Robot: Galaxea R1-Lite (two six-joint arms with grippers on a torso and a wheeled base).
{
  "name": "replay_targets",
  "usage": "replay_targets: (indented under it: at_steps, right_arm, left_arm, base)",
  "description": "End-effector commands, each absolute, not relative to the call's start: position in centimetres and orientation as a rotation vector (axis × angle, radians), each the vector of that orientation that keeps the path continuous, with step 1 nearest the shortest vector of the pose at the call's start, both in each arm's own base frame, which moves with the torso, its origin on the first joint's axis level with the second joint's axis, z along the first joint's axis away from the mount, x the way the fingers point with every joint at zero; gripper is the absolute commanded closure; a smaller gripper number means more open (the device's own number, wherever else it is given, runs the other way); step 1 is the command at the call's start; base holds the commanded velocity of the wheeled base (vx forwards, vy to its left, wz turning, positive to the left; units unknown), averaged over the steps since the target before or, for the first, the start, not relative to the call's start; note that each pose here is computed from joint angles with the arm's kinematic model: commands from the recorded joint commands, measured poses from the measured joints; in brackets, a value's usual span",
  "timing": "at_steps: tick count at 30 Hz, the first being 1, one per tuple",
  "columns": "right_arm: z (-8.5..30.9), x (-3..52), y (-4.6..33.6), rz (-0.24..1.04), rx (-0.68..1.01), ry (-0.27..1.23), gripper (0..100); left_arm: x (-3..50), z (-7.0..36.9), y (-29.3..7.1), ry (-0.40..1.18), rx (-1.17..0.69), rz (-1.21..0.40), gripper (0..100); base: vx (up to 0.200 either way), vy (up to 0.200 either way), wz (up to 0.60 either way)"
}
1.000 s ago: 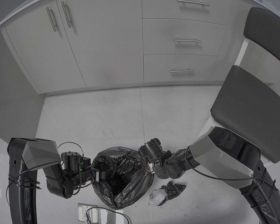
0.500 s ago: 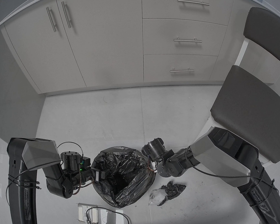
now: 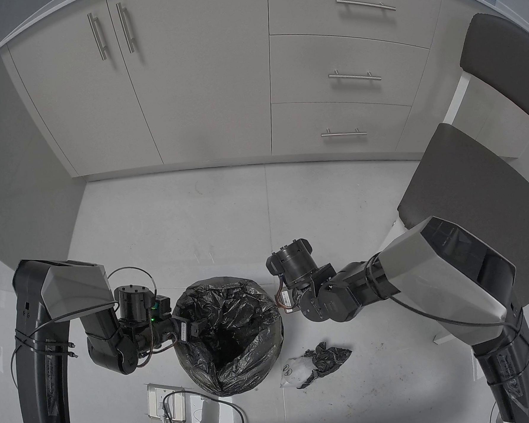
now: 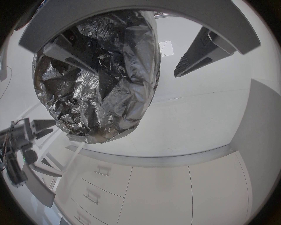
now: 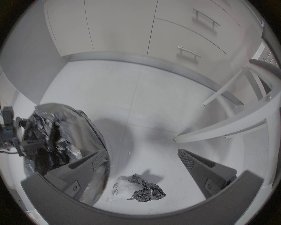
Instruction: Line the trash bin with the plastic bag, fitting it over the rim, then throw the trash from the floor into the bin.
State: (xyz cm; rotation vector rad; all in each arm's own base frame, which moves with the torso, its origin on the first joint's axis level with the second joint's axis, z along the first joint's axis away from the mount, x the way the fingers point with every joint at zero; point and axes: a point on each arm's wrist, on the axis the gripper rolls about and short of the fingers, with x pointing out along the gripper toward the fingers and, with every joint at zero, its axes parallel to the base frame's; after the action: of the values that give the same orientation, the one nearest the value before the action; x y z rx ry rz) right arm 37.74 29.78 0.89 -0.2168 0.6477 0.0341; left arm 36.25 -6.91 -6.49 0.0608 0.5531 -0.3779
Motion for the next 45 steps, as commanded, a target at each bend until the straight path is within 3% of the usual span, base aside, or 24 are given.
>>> replay_targets:
  at_steps: [1, 9, 18, 33, 39, 45]
  right_arm:
    - [4.4, 36.6, 30.4, 0.072, -0.182, 0.597, 0]
    - [4.1, 33.8, 32.5, 0.149, -0.205, 0.614, 0]
    - [-0.8, 30.4, 35.9, 0.225, -0.276, 0.687, 0]
    - [-4.1, 29.9, 34.1, 0.168, -0.292, 0.776, 0]
    - [-3.6, 29.8, 34.0, 0.174, -0.261, 0.783, 0]
    - [-0.4, 29.2, 34.8, 0.238, -0.165, 0.756, 0]
  left_arm:
    - [36.3, -6.4, -6.9, 0.550, 0.058, -0.376, 0]
    - [36.3, -6.3, -6.9, 0.549, 0.048, -0.372, 0]
    - [36.4, -6.4, -6.9, 0.549, 0.047, -0.370, 0]
    - [36.7, -6.5, -7.0, 0.560, -0.036, -0.349, 0]
    - [36.6, -6.2, -7.0, 0.564, -0.061, -0.342, 0]
    - [36.3, -5.0, -6.8, 0.547, -0.070, -0.336, 0]
  base:
    - [0.000, 0.000, 0.00]
    - [0.000, 0.000, 0.00]
    - [0.000, 0.000, 0.00]
    - [0.000, 0.000, 0.00]
    - [0.000, 0.000, 0.00]
    - [0.000, 0.000, 0.00]
